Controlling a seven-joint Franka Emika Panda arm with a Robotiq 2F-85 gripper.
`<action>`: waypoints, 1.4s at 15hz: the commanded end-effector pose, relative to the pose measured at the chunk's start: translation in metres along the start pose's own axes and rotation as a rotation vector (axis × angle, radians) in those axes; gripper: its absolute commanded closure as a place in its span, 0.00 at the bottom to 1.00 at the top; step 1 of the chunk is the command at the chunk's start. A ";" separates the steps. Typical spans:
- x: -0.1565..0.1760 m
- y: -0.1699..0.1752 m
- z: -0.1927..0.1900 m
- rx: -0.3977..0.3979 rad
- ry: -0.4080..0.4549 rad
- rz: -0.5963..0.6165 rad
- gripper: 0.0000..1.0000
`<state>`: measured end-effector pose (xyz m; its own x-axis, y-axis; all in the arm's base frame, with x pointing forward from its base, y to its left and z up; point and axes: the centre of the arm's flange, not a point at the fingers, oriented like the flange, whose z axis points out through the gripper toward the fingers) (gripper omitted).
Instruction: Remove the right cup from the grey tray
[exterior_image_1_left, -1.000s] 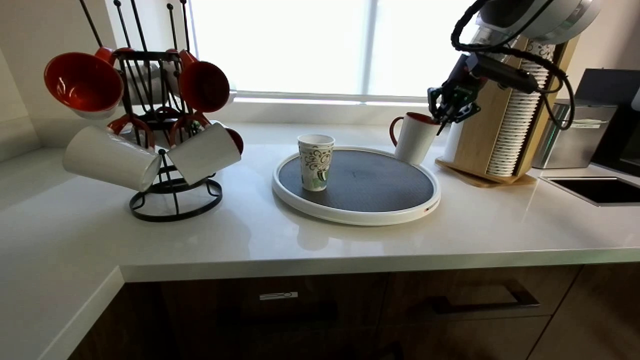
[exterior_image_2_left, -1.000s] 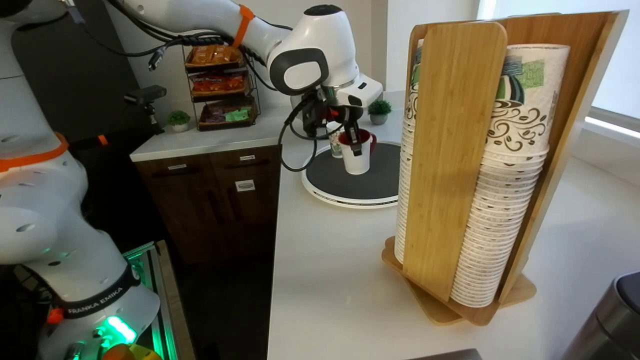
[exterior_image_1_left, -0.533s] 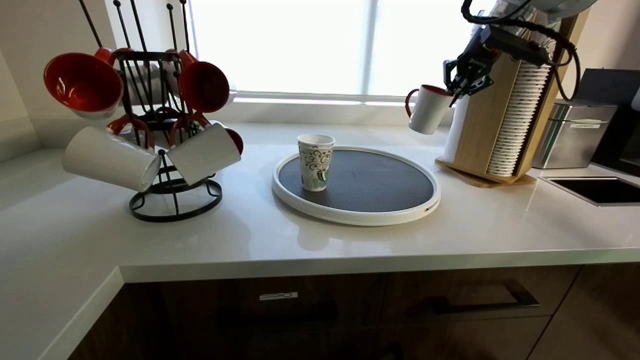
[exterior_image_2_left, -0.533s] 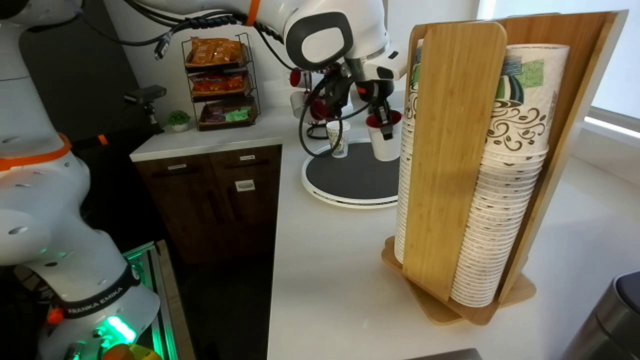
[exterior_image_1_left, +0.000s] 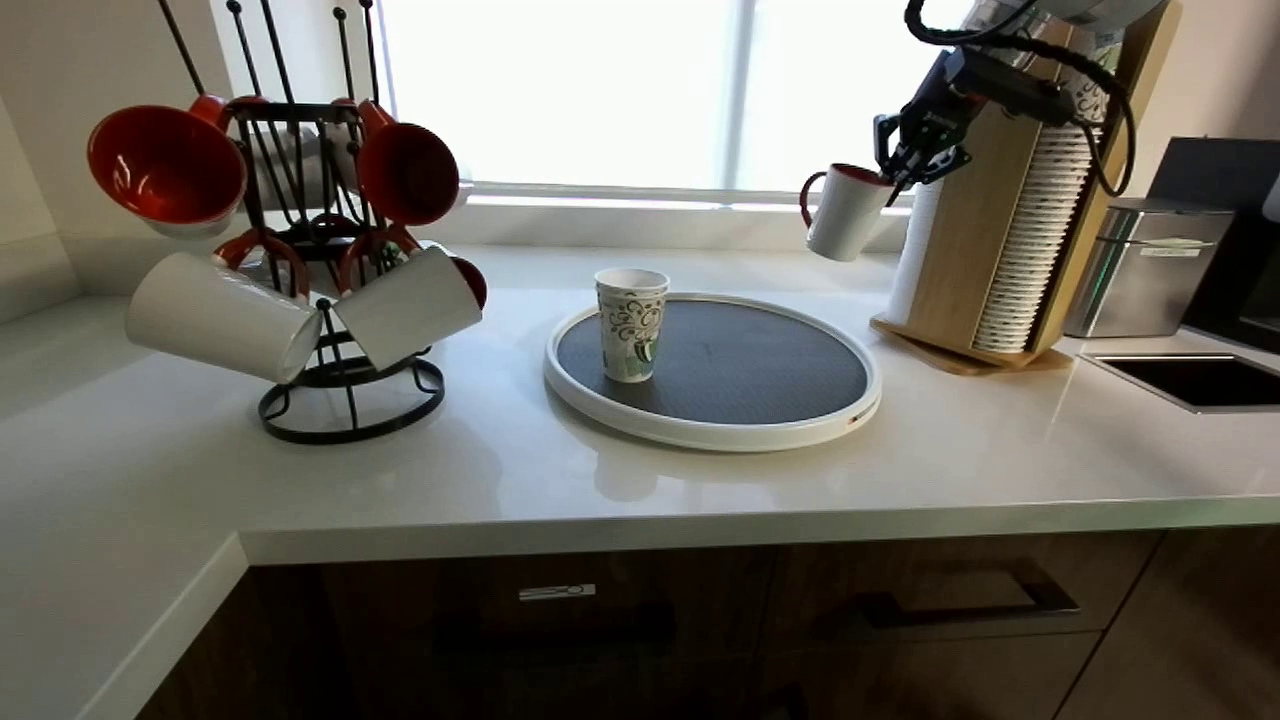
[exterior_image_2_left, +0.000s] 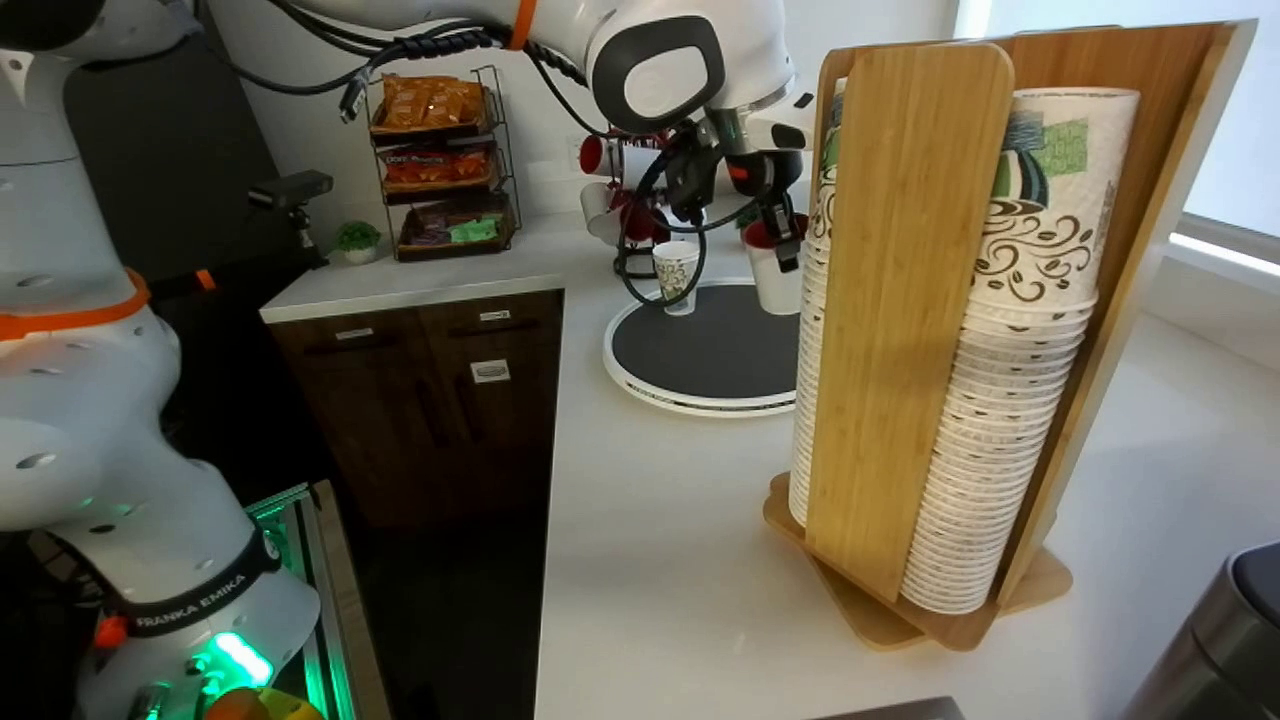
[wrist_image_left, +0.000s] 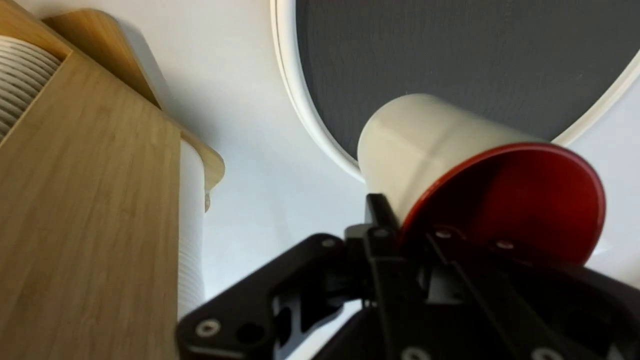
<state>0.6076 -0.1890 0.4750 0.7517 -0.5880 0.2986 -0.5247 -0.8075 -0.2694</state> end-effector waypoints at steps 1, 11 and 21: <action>0.018 -0.021 0.013 0.029 -0.001 -0.025 0.98; 0.089 -0.067 0.060 0.061 0.003 -0.103 0.98; 0.142 -0.048 0.105 0.057 0.051 -0.162 0.98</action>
<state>0.7500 -0.2174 0.4354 0.7938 -0.4728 0.3826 -0.3991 -0.8796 -0.2588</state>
